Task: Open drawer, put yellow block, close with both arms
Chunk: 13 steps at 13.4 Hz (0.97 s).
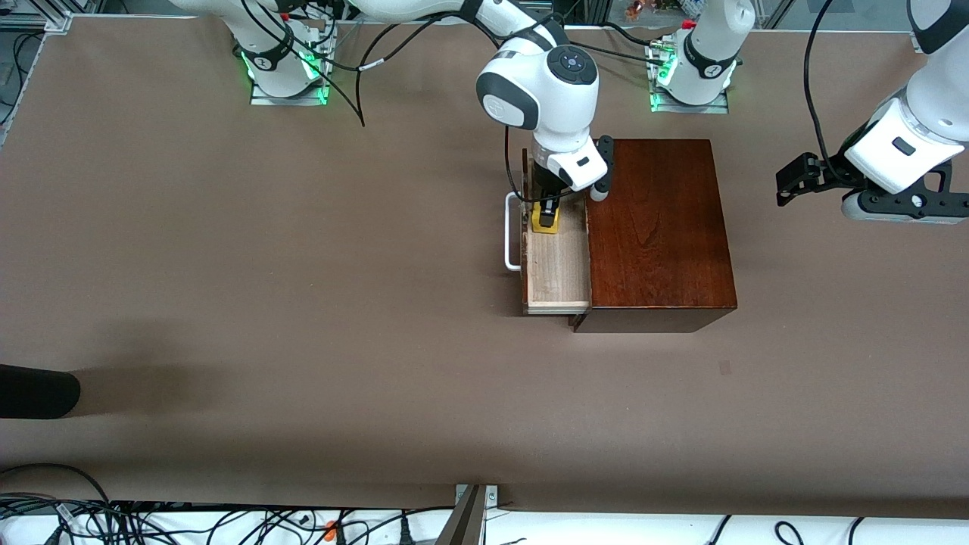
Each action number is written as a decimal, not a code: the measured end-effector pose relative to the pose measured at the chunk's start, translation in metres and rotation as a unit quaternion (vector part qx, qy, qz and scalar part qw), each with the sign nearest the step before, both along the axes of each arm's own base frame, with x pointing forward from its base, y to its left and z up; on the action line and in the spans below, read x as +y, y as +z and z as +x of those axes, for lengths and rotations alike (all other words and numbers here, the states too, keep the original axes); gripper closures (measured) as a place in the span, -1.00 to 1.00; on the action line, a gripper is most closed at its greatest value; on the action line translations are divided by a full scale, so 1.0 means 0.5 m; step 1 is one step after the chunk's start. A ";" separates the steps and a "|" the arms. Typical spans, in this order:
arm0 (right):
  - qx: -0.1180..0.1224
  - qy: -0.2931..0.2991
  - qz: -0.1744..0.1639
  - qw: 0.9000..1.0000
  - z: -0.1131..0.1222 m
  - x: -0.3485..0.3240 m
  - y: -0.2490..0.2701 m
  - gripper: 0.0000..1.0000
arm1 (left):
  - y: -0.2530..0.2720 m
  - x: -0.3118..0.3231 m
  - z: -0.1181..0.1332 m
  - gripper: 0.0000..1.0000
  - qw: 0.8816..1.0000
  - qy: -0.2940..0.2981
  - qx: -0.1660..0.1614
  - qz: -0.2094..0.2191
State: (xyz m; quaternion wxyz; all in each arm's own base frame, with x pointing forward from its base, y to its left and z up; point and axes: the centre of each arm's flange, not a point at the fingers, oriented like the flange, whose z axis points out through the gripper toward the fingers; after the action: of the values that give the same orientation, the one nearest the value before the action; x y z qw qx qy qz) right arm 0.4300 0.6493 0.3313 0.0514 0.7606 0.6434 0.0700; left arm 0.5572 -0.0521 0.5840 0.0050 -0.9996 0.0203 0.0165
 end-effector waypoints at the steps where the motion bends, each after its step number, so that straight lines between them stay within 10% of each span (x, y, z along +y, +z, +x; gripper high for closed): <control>1: 0.000 0.000 0.000 1.000 0.000 0.000 0.000 -0.10 | 0.000 0.000 0.000 -1.00 1.000 0.000 0.000 0.000; 4: 0.000 0.000 0.000 1.000 0.001 0.000 0.000 -0.11 | 0.000 0.003 0.000 -1.00 1.000 0.001 0.000 0.000; 9: 0.009 -0.010 -0.001 1.000 0.019 -0.012 -0.025 -1.00 | 0.004 0.000 0.001 -1.00 1.000 0.000 -0.002 0.000; 13: 0.030 -0.032 0.023 0.999 0.033 -0.016 0.079 -1.00 | 0.018 0.000 0.002 -1.00 1.000 0.000 -0.009 -0.001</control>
State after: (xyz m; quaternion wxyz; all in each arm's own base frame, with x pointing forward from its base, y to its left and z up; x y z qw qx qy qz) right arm 0.4466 0.6415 0.3707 0.0168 0.7833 0.6184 0.0609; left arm 0.5583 -0.0523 0.5931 0.0043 -0.9998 0.0205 0.0071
